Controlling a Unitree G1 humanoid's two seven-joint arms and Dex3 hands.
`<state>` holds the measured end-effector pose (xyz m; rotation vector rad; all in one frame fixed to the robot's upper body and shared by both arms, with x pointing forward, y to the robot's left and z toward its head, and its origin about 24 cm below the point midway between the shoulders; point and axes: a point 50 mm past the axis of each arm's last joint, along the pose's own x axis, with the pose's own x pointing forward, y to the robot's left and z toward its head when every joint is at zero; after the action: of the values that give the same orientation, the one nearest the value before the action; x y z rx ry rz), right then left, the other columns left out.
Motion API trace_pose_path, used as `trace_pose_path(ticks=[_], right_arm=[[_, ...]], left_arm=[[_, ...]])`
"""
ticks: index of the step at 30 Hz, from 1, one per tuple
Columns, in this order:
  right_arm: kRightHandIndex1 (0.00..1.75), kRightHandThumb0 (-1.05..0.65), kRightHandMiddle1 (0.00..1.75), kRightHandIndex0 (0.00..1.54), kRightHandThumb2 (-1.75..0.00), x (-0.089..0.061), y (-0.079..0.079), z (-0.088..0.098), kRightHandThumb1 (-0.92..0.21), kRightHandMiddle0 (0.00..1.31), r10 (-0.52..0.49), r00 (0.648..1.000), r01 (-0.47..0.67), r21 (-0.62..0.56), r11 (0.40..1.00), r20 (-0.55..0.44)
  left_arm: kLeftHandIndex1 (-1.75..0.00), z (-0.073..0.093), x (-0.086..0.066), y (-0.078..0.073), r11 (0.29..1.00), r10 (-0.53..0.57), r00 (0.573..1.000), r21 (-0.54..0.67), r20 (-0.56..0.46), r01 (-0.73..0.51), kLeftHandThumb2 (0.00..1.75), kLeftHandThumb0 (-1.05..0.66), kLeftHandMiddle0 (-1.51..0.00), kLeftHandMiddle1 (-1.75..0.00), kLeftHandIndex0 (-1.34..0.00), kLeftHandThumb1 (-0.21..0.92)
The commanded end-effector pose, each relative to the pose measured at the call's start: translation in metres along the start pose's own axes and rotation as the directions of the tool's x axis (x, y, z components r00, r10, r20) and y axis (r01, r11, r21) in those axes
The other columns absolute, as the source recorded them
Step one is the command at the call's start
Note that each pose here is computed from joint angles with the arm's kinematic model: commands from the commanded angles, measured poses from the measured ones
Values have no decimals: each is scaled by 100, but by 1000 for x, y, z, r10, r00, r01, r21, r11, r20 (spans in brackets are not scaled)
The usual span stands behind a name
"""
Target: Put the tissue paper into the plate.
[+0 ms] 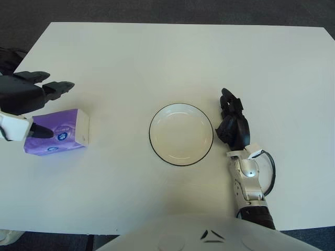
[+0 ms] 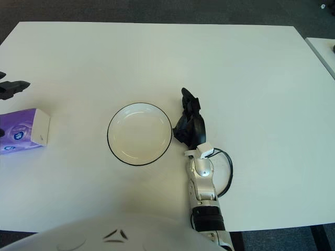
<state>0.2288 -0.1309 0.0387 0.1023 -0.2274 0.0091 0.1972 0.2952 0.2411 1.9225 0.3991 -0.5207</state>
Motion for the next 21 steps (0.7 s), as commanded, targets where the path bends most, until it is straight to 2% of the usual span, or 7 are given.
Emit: trace_pose_path(ticks=[1,21], right_arm=[[0,-68,51,21,-105,-33,-9,-46,-92,0,-45,957,44,-10,999,-287],[0,-69,50,20,-106,-34,-12,-46,-92,0,-53,954,51,-16,999,-294]], left_arm=[[0,1,1,7,1000,-18,1000,11,-3,18,44,-105,0,0,0,92],[0,7,12,8,985,-174,985,-3,3,174,40,-105,0,0,0,92]])
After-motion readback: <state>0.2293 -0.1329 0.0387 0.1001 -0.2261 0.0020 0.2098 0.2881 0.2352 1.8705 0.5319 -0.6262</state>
